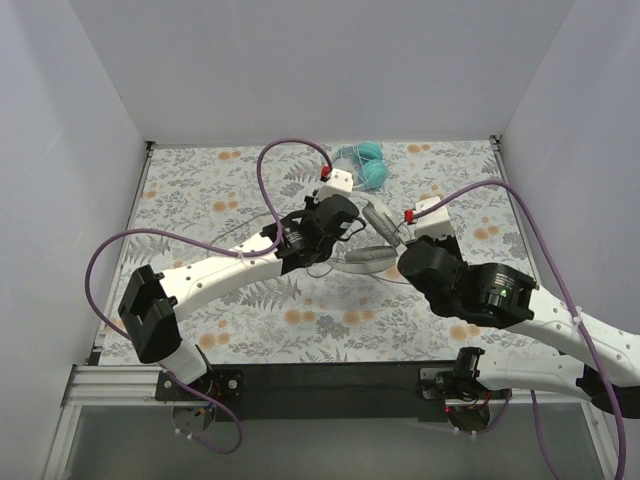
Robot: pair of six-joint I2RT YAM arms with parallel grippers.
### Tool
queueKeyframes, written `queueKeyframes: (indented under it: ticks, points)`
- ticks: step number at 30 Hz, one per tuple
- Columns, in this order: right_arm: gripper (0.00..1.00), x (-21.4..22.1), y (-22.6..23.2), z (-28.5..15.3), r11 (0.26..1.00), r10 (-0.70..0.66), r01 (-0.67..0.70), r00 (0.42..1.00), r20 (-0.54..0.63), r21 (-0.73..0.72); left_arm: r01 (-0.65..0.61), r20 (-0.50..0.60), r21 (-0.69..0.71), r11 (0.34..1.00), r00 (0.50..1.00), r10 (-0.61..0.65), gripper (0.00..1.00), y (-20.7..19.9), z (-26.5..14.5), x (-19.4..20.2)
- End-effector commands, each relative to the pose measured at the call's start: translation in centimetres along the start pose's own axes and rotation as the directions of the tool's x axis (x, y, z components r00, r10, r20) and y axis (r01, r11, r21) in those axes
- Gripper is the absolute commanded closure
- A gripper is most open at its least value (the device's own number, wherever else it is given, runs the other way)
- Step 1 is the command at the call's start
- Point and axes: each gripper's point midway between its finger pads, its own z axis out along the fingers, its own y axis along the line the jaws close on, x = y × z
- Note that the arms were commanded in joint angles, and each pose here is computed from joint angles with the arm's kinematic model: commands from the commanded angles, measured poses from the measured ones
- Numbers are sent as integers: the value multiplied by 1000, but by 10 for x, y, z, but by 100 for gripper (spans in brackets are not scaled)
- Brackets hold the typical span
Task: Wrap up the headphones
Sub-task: Wrap the headphone cable with the right arm
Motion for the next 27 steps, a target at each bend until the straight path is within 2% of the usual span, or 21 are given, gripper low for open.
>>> queueKeyframes:
  ticks: [1, 5, 9, 15, 23, 27]
  points:
    - [99, -35, 0, -3, 999, 19, -13, 993, 119, -51, 154, 138, 88, 984, 977, -165, 100, 1, -26, -53]
    - [99, -23, 9, 0, 997, 15, -6, 993, 115, -79, 252, 130, 113, 961, 955, -266, 100, 10, -33, -68]
    - [99, 2, 15, 4, 995, 30, -21, 996, 86, -100, 372, 112, 136, 918, 915, -387, 100, 43, -30, -82]
    - [99, 9, 13, 1, 991, 71, -61, 994, 82, -122, 418, 87, 112, 902, 900, -428, 100, 71, -24, -81]
    - [99, 17, 11, 7, 998, -38, 40, 999, 40, -56, 473, 42, 116, 873, 876, -480, 100, 82, -20, -89]
    - [99, 12, 1, 3, 998, -37, 39, 998, 47, -45, 541, 8, 157, 826, 836, -549, 100, 99, -18, -95]
